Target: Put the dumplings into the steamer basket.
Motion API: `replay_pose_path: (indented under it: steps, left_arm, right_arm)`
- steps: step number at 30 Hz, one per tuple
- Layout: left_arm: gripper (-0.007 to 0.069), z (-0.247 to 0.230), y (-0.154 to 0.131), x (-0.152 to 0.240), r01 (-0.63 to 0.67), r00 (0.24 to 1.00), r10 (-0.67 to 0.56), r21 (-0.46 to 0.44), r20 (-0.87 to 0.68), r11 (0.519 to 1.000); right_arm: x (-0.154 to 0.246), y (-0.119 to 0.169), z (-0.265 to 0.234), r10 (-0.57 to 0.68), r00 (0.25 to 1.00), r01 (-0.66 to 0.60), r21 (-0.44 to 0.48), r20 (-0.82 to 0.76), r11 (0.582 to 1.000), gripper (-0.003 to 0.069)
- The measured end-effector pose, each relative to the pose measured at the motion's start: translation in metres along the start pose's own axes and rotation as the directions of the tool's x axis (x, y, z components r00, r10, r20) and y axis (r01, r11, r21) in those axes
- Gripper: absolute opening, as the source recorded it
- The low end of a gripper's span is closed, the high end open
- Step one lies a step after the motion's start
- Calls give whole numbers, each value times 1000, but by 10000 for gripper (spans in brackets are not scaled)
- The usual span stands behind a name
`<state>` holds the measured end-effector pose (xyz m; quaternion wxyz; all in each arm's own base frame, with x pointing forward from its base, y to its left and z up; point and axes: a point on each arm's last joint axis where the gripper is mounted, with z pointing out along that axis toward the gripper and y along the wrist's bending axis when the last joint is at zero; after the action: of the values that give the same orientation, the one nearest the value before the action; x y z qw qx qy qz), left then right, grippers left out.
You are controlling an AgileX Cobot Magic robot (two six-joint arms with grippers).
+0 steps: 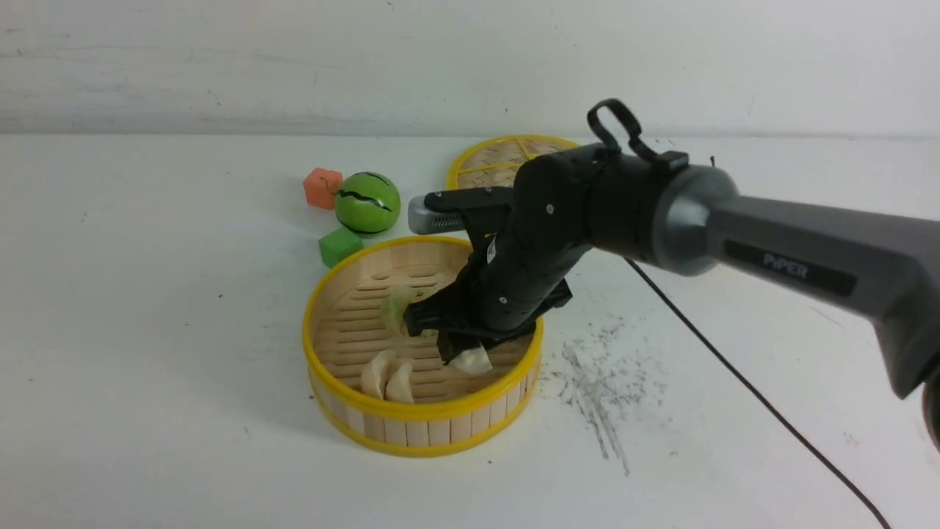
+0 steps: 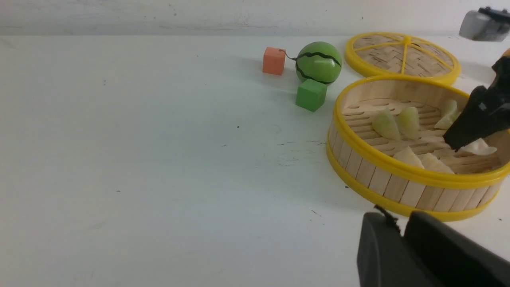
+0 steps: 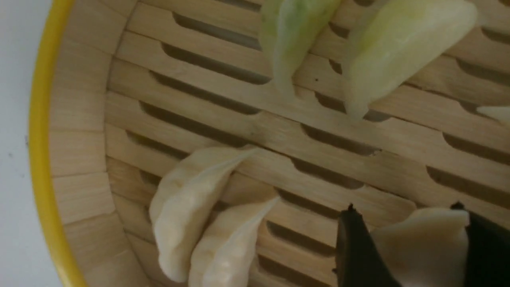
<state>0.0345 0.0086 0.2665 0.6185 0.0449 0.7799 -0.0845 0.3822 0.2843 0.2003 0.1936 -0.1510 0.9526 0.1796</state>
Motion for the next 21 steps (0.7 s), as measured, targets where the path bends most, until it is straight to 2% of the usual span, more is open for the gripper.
replay_pose_path:
  steps: [3, 8, 12, 15, 19, 20, 21]
  left_arm:
    - [84, 0, 0, 0, 0, 1000, 0, 0, 0, 1000]
    - [84, 0, 0, 0, 0, 1000, 0, 0, 0, 1000]
    - [84, 0, 0, 0, 0, 1000, 0, 0, 0, 1000]
    - [84, 0, 0, 0, 0, 1000, 0, 0, 0, 1000]
    - [84, 0, 0, 0, 0, 1000, 0, 0, 0, 1000]
    - [85, 0, 0, 0, 0, 1000, 0, 0, 0, 1000]
    - [85, 0, 0, 0, 0, 1000, 0, 0, 0, 1000]
  right_arm:
    - [1, -2, 5, 23, 1000, -23, 3, -11, 1000, 343]
    - [1, -2, 3, 19, 1000, -19, 8, -6, 1000, 493]
    - [-4, 2, -15, 1, 1000, -1, 7, 30, 1000, 526]
    - [-10, 5, -42, -37, 997, 36, 23, 71, 999, 513]
    - [-13, 10, -133, -167, 972, 146, 132, 163, 980, 382]
    - [-11, 10, -158, -193, 964, 164, 162, 185, 973, 325]
    - [-10, 10, -163, -197, 963, 166, 169, 184, 971, 314]
